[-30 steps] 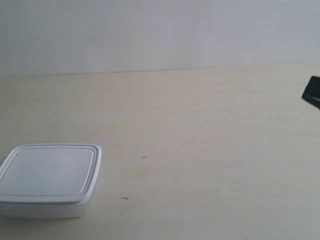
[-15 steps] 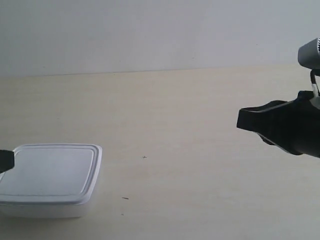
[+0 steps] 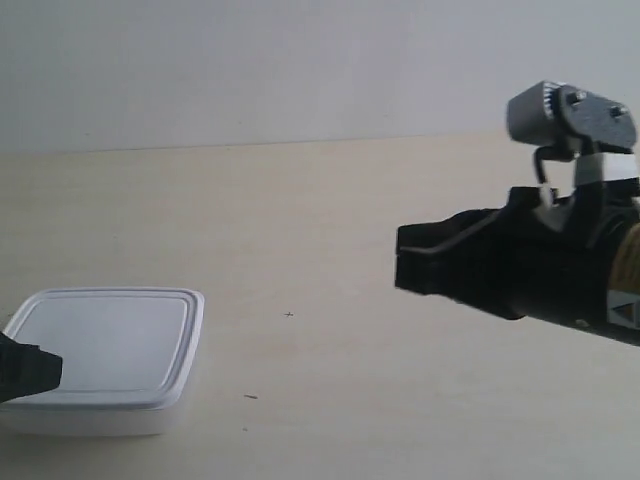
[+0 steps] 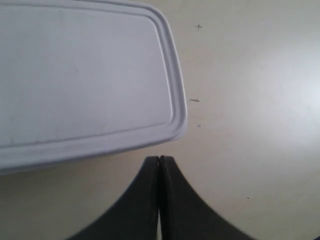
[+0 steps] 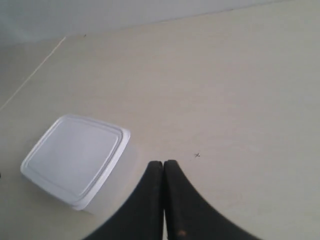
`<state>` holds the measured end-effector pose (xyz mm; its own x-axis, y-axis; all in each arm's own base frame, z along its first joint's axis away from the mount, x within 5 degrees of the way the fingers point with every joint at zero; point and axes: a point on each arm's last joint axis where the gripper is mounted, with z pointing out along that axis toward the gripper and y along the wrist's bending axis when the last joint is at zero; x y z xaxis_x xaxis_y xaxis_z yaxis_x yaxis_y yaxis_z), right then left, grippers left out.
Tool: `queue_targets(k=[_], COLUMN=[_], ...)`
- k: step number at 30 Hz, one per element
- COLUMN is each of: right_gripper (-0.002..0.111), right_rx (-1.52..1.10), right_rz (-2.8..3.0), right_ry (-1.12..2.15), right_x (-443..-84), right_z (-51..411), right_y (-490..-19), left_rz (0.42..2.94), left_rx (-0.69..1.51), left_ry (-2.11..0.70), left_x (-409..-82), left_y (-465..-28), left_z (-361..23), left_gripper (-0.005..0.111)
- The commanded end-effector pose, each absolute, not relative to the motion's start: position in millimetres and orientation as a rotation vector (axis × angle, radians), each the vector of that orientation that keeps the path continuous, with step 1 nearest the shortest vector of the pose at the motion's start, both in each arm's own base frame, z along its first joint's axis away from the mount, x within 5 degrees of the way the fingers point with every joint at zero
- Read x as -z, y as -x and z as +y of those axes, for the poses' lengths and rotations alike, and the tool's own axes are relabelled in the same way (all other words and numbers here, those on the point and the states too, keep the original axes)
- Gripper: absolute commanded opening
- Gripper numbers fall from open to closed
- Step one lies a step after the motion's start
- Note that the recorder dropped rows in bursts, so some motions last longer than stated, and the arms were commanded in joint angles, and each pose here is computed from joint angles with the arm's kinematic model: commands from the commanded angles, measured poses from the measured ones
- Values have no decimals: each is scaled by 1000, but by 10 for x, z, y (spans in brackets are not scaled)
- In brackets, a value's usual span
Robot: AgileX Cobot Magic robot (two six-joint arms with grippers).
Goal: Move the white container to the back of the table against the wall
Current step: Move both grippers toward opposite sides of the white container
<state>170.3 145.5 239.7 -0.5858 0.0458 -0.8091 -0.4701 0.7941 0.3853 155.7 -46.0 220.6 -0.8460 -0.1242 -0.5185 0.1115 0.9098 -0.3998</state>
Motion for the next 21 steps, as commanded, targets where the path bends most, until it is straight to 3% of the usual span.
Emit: queue_targets(k=[1,9,13,21], right_gripper=[0,0,0,0], right_rx=[-743,-748,-759,-1092], right_rz=[2123,2212,2217,2154], right_ry=[442,566,630,900], right_x=[-2304,-2072,-1975,-1838], right_z=[1695,2019,2147,2467], right_y=[-1706,-1688,-1704,-1588], left_rz=[2526,2657,2725,2737], left_rx=[561,594,419,325], left_ry=[13,-68,-41,-64], left_x=[-2183,-2126,-2072,-2054], left_y=[-1604,-1489,-1472,-1475], left_z=[-463,-489,-377,-322], left_gripper=[0,0,0,0])
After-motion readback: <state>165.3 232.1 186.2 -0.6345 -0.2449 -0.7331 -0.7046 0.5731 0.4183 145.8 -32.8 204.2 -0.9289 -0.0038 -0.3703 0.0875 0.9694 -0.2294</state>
